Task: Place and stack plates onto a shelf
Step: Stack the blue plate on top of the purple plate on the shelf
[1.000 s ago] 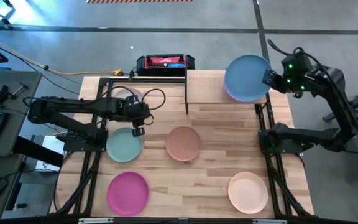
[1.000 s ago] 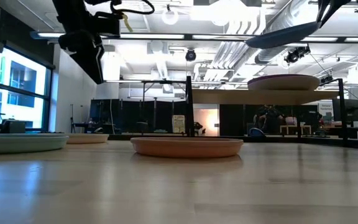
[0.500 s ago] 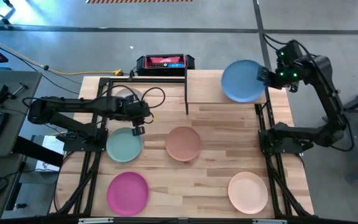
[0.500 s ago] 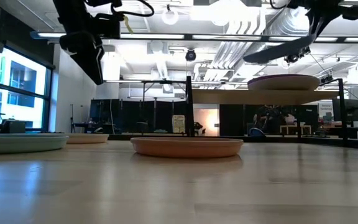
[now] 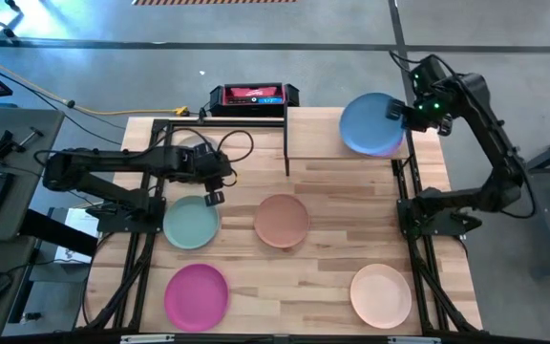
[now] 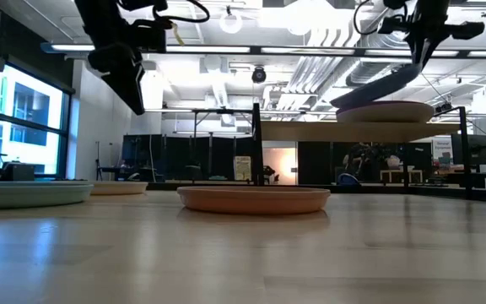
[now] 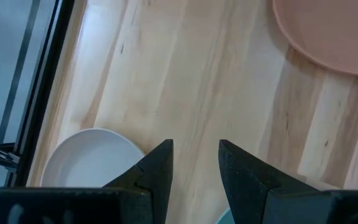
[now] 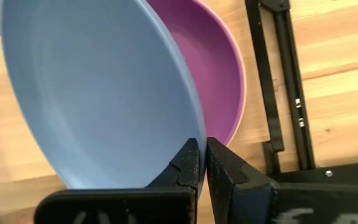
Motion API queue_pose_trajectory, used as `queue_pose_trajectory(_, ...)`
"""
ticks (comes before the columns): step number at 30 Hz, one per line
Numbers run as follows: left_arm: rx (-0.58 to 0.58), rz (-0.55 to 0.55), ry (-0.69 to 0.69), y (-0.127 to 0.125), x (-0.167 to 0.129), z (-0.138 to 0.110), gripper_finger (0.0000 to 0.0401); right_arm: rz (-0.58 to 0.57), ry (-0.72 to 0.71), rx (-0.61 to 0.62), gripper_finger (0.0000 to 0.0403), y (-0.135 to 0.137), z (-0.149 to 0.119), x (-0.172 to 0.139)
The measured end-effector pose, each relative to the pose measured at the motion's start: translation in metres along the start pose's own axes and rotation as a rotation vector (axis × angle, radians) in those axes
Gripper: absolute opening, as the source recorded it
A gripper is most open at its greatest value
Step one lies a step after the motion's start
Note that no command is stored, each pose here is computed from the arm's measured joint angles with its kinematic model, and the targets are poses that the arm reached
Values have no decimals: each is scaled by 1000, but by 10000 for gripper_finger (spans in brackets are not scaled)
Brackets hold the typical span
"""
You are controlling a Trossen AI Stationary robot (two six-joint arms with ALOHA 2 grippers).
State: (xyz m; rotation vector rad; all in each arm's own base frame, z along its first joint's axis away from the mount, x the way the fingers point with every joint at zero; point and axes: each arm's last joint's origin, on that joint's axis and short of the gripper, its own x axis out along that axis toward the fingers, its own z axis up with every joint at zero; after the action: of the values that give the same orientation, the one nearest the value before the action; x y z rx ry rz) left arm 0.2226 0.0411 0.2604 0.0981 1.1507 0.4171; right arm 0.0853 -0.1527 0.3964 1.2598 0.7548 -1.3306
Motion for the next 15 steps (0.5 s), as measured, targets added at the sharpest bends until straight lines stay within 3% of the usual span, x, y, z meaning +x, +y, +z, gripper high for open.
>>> queue_pose_trajectory(15,-6,19,17,12,4,-1,120,-80,14,14,0,0,18,15)
